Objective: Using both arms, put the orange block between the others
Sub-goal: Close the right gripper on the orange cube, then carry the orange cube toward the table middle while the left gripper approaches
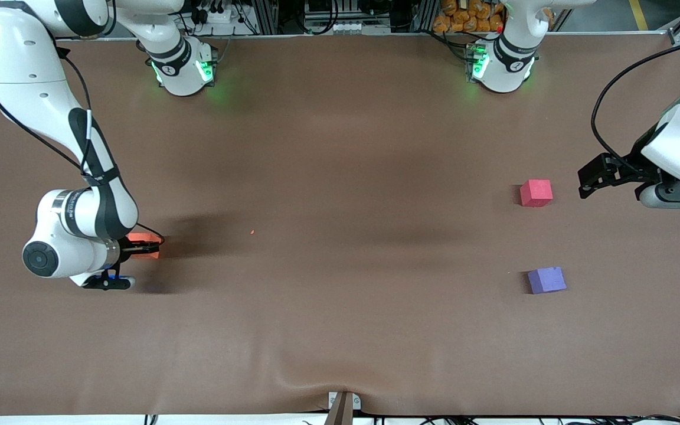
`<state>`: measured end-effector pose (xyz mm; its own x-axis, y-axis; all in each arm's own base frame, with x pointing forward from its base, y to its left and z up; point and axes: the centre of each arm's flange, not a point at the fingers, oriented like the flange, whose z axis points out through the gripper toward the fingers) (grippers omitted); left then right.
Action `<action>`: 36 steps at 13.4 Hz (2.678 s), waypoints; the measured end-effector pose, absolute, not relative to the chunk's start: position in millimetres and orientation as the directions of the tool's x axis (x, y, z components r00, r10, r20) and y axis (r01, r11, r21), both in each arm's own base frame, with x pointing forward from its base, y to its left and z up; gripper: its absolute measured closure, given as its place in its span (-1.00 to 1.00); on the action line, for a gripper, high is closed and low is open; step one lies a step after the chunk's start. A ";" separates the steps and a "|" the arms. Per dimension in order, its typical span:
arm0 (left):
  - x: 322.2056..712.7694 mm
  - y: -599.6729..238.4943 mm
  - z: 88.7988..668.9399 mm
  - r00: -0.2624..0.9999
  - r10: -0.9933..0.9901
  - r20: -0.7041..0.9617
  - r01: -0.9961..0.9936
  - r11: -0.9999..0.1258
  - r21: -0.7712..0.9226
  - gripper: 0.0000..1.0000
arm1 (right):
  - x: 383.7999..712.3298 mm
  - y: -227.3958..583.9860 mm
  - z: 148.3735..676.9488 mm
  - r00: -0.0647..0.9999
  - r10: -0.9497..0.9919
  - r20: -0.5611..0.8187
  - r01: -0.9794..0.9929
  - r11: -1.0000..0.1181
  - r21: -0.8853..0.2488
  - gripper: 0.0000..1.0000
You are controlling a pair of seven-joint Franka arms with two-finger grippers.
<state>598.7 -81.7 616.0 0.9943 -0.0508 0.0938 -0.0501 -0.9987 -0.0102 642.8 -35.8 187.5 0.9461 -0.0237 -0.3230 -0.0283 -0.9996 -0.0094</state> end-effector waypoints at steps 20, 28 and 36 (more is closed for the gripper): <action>599.9 -81.7 613.1 0.995 -0.051 0.089 -0.050 -0.999 -0.010 -1.00 | 656.0 203.7 286.7 0.995 -0.001 -0.099 -0.024 -0.974 -0.227 -0.15; 595.6 -109.8 614.4 0.993 -0.081 0.086 -0.086 -0.995 0.058 -1.00 | 602.2 336.9 254.7 0.981 -0.107 -0.161 -0.138 -0.971 -0.195 -0.14; 635.2 -150.6 492.3 0.991 -0.084 -0.101 -0.056 -0.966 0.253 -1.00 | 564.1 413.7 225.2 0.989 -0.079 -0.126 -0.110 -0.958 -0.265 -0.21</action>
